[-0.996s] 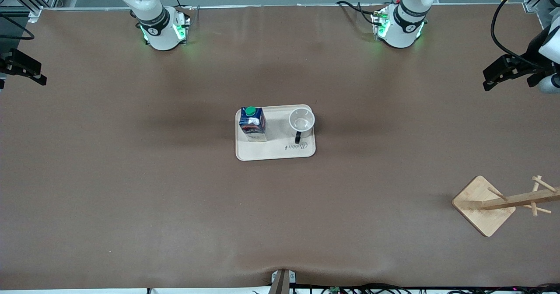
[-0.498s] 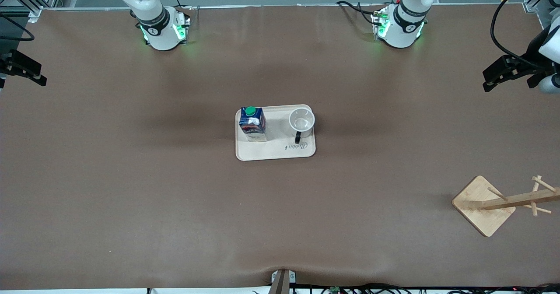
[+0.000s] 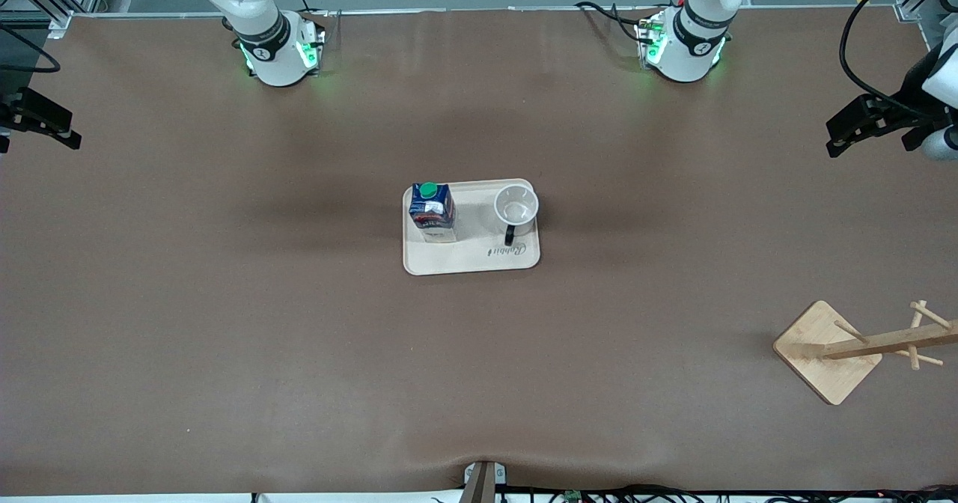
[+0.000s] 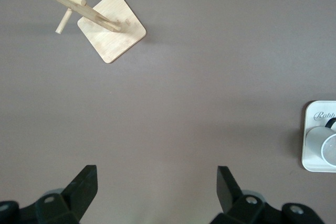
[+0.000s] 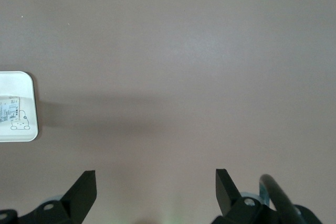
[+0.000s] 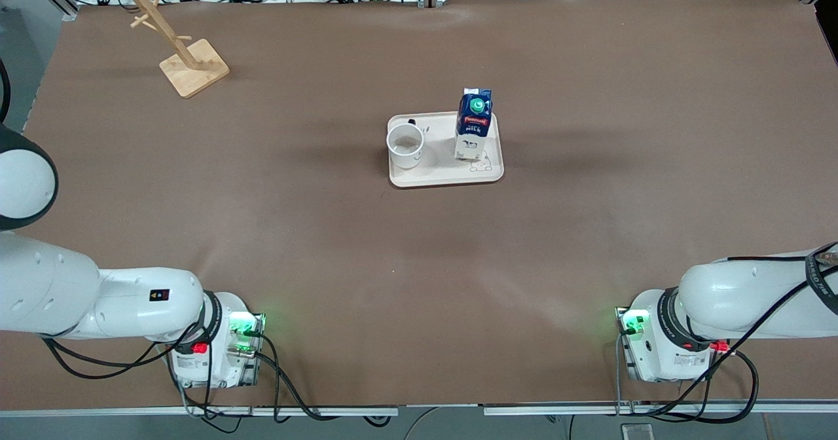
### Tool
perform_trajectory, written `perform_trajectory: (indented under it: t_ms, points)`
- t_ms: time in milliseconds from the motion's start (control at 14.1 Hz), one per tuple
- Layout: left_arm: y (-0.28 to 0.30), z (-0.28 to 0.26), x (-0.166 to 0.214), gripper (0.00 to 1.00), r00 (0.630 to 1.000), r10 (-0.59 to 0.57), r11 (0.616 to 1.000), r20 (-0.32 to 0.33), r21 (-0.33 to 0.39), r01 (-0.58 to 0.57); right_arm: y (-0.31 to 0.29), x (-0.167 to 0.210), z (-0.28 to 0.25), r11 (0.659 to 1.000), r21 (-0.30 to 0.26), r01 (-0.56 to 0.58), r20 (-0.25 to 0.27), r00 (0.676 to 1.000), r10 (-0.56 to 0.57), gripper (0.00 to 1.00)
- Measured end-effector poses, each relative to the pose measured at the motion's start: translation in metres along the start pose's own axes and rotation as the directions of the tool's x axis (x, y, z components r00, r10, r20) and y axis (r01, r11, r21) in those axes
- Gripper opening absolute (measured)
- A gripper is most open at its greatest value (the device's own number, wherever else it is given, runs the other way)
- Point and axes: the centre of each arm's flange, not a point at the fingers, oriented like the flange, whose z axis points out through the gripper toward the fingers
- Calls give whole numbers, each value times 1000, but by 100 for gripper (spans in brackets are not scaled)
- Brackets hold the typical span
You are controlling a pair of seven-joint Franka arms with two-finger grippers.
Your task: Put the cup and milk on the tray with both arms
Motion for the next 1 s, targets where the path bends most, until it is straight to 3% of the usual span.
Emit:
perform_trajectory:
  t_ms: [996]
  points:
    - [5, 0, 0, 100, 1000, 9, 1000, 0, 0, -9, 0, 0, 0, 1000, 0, 0, 0, 1000, 0, 100]
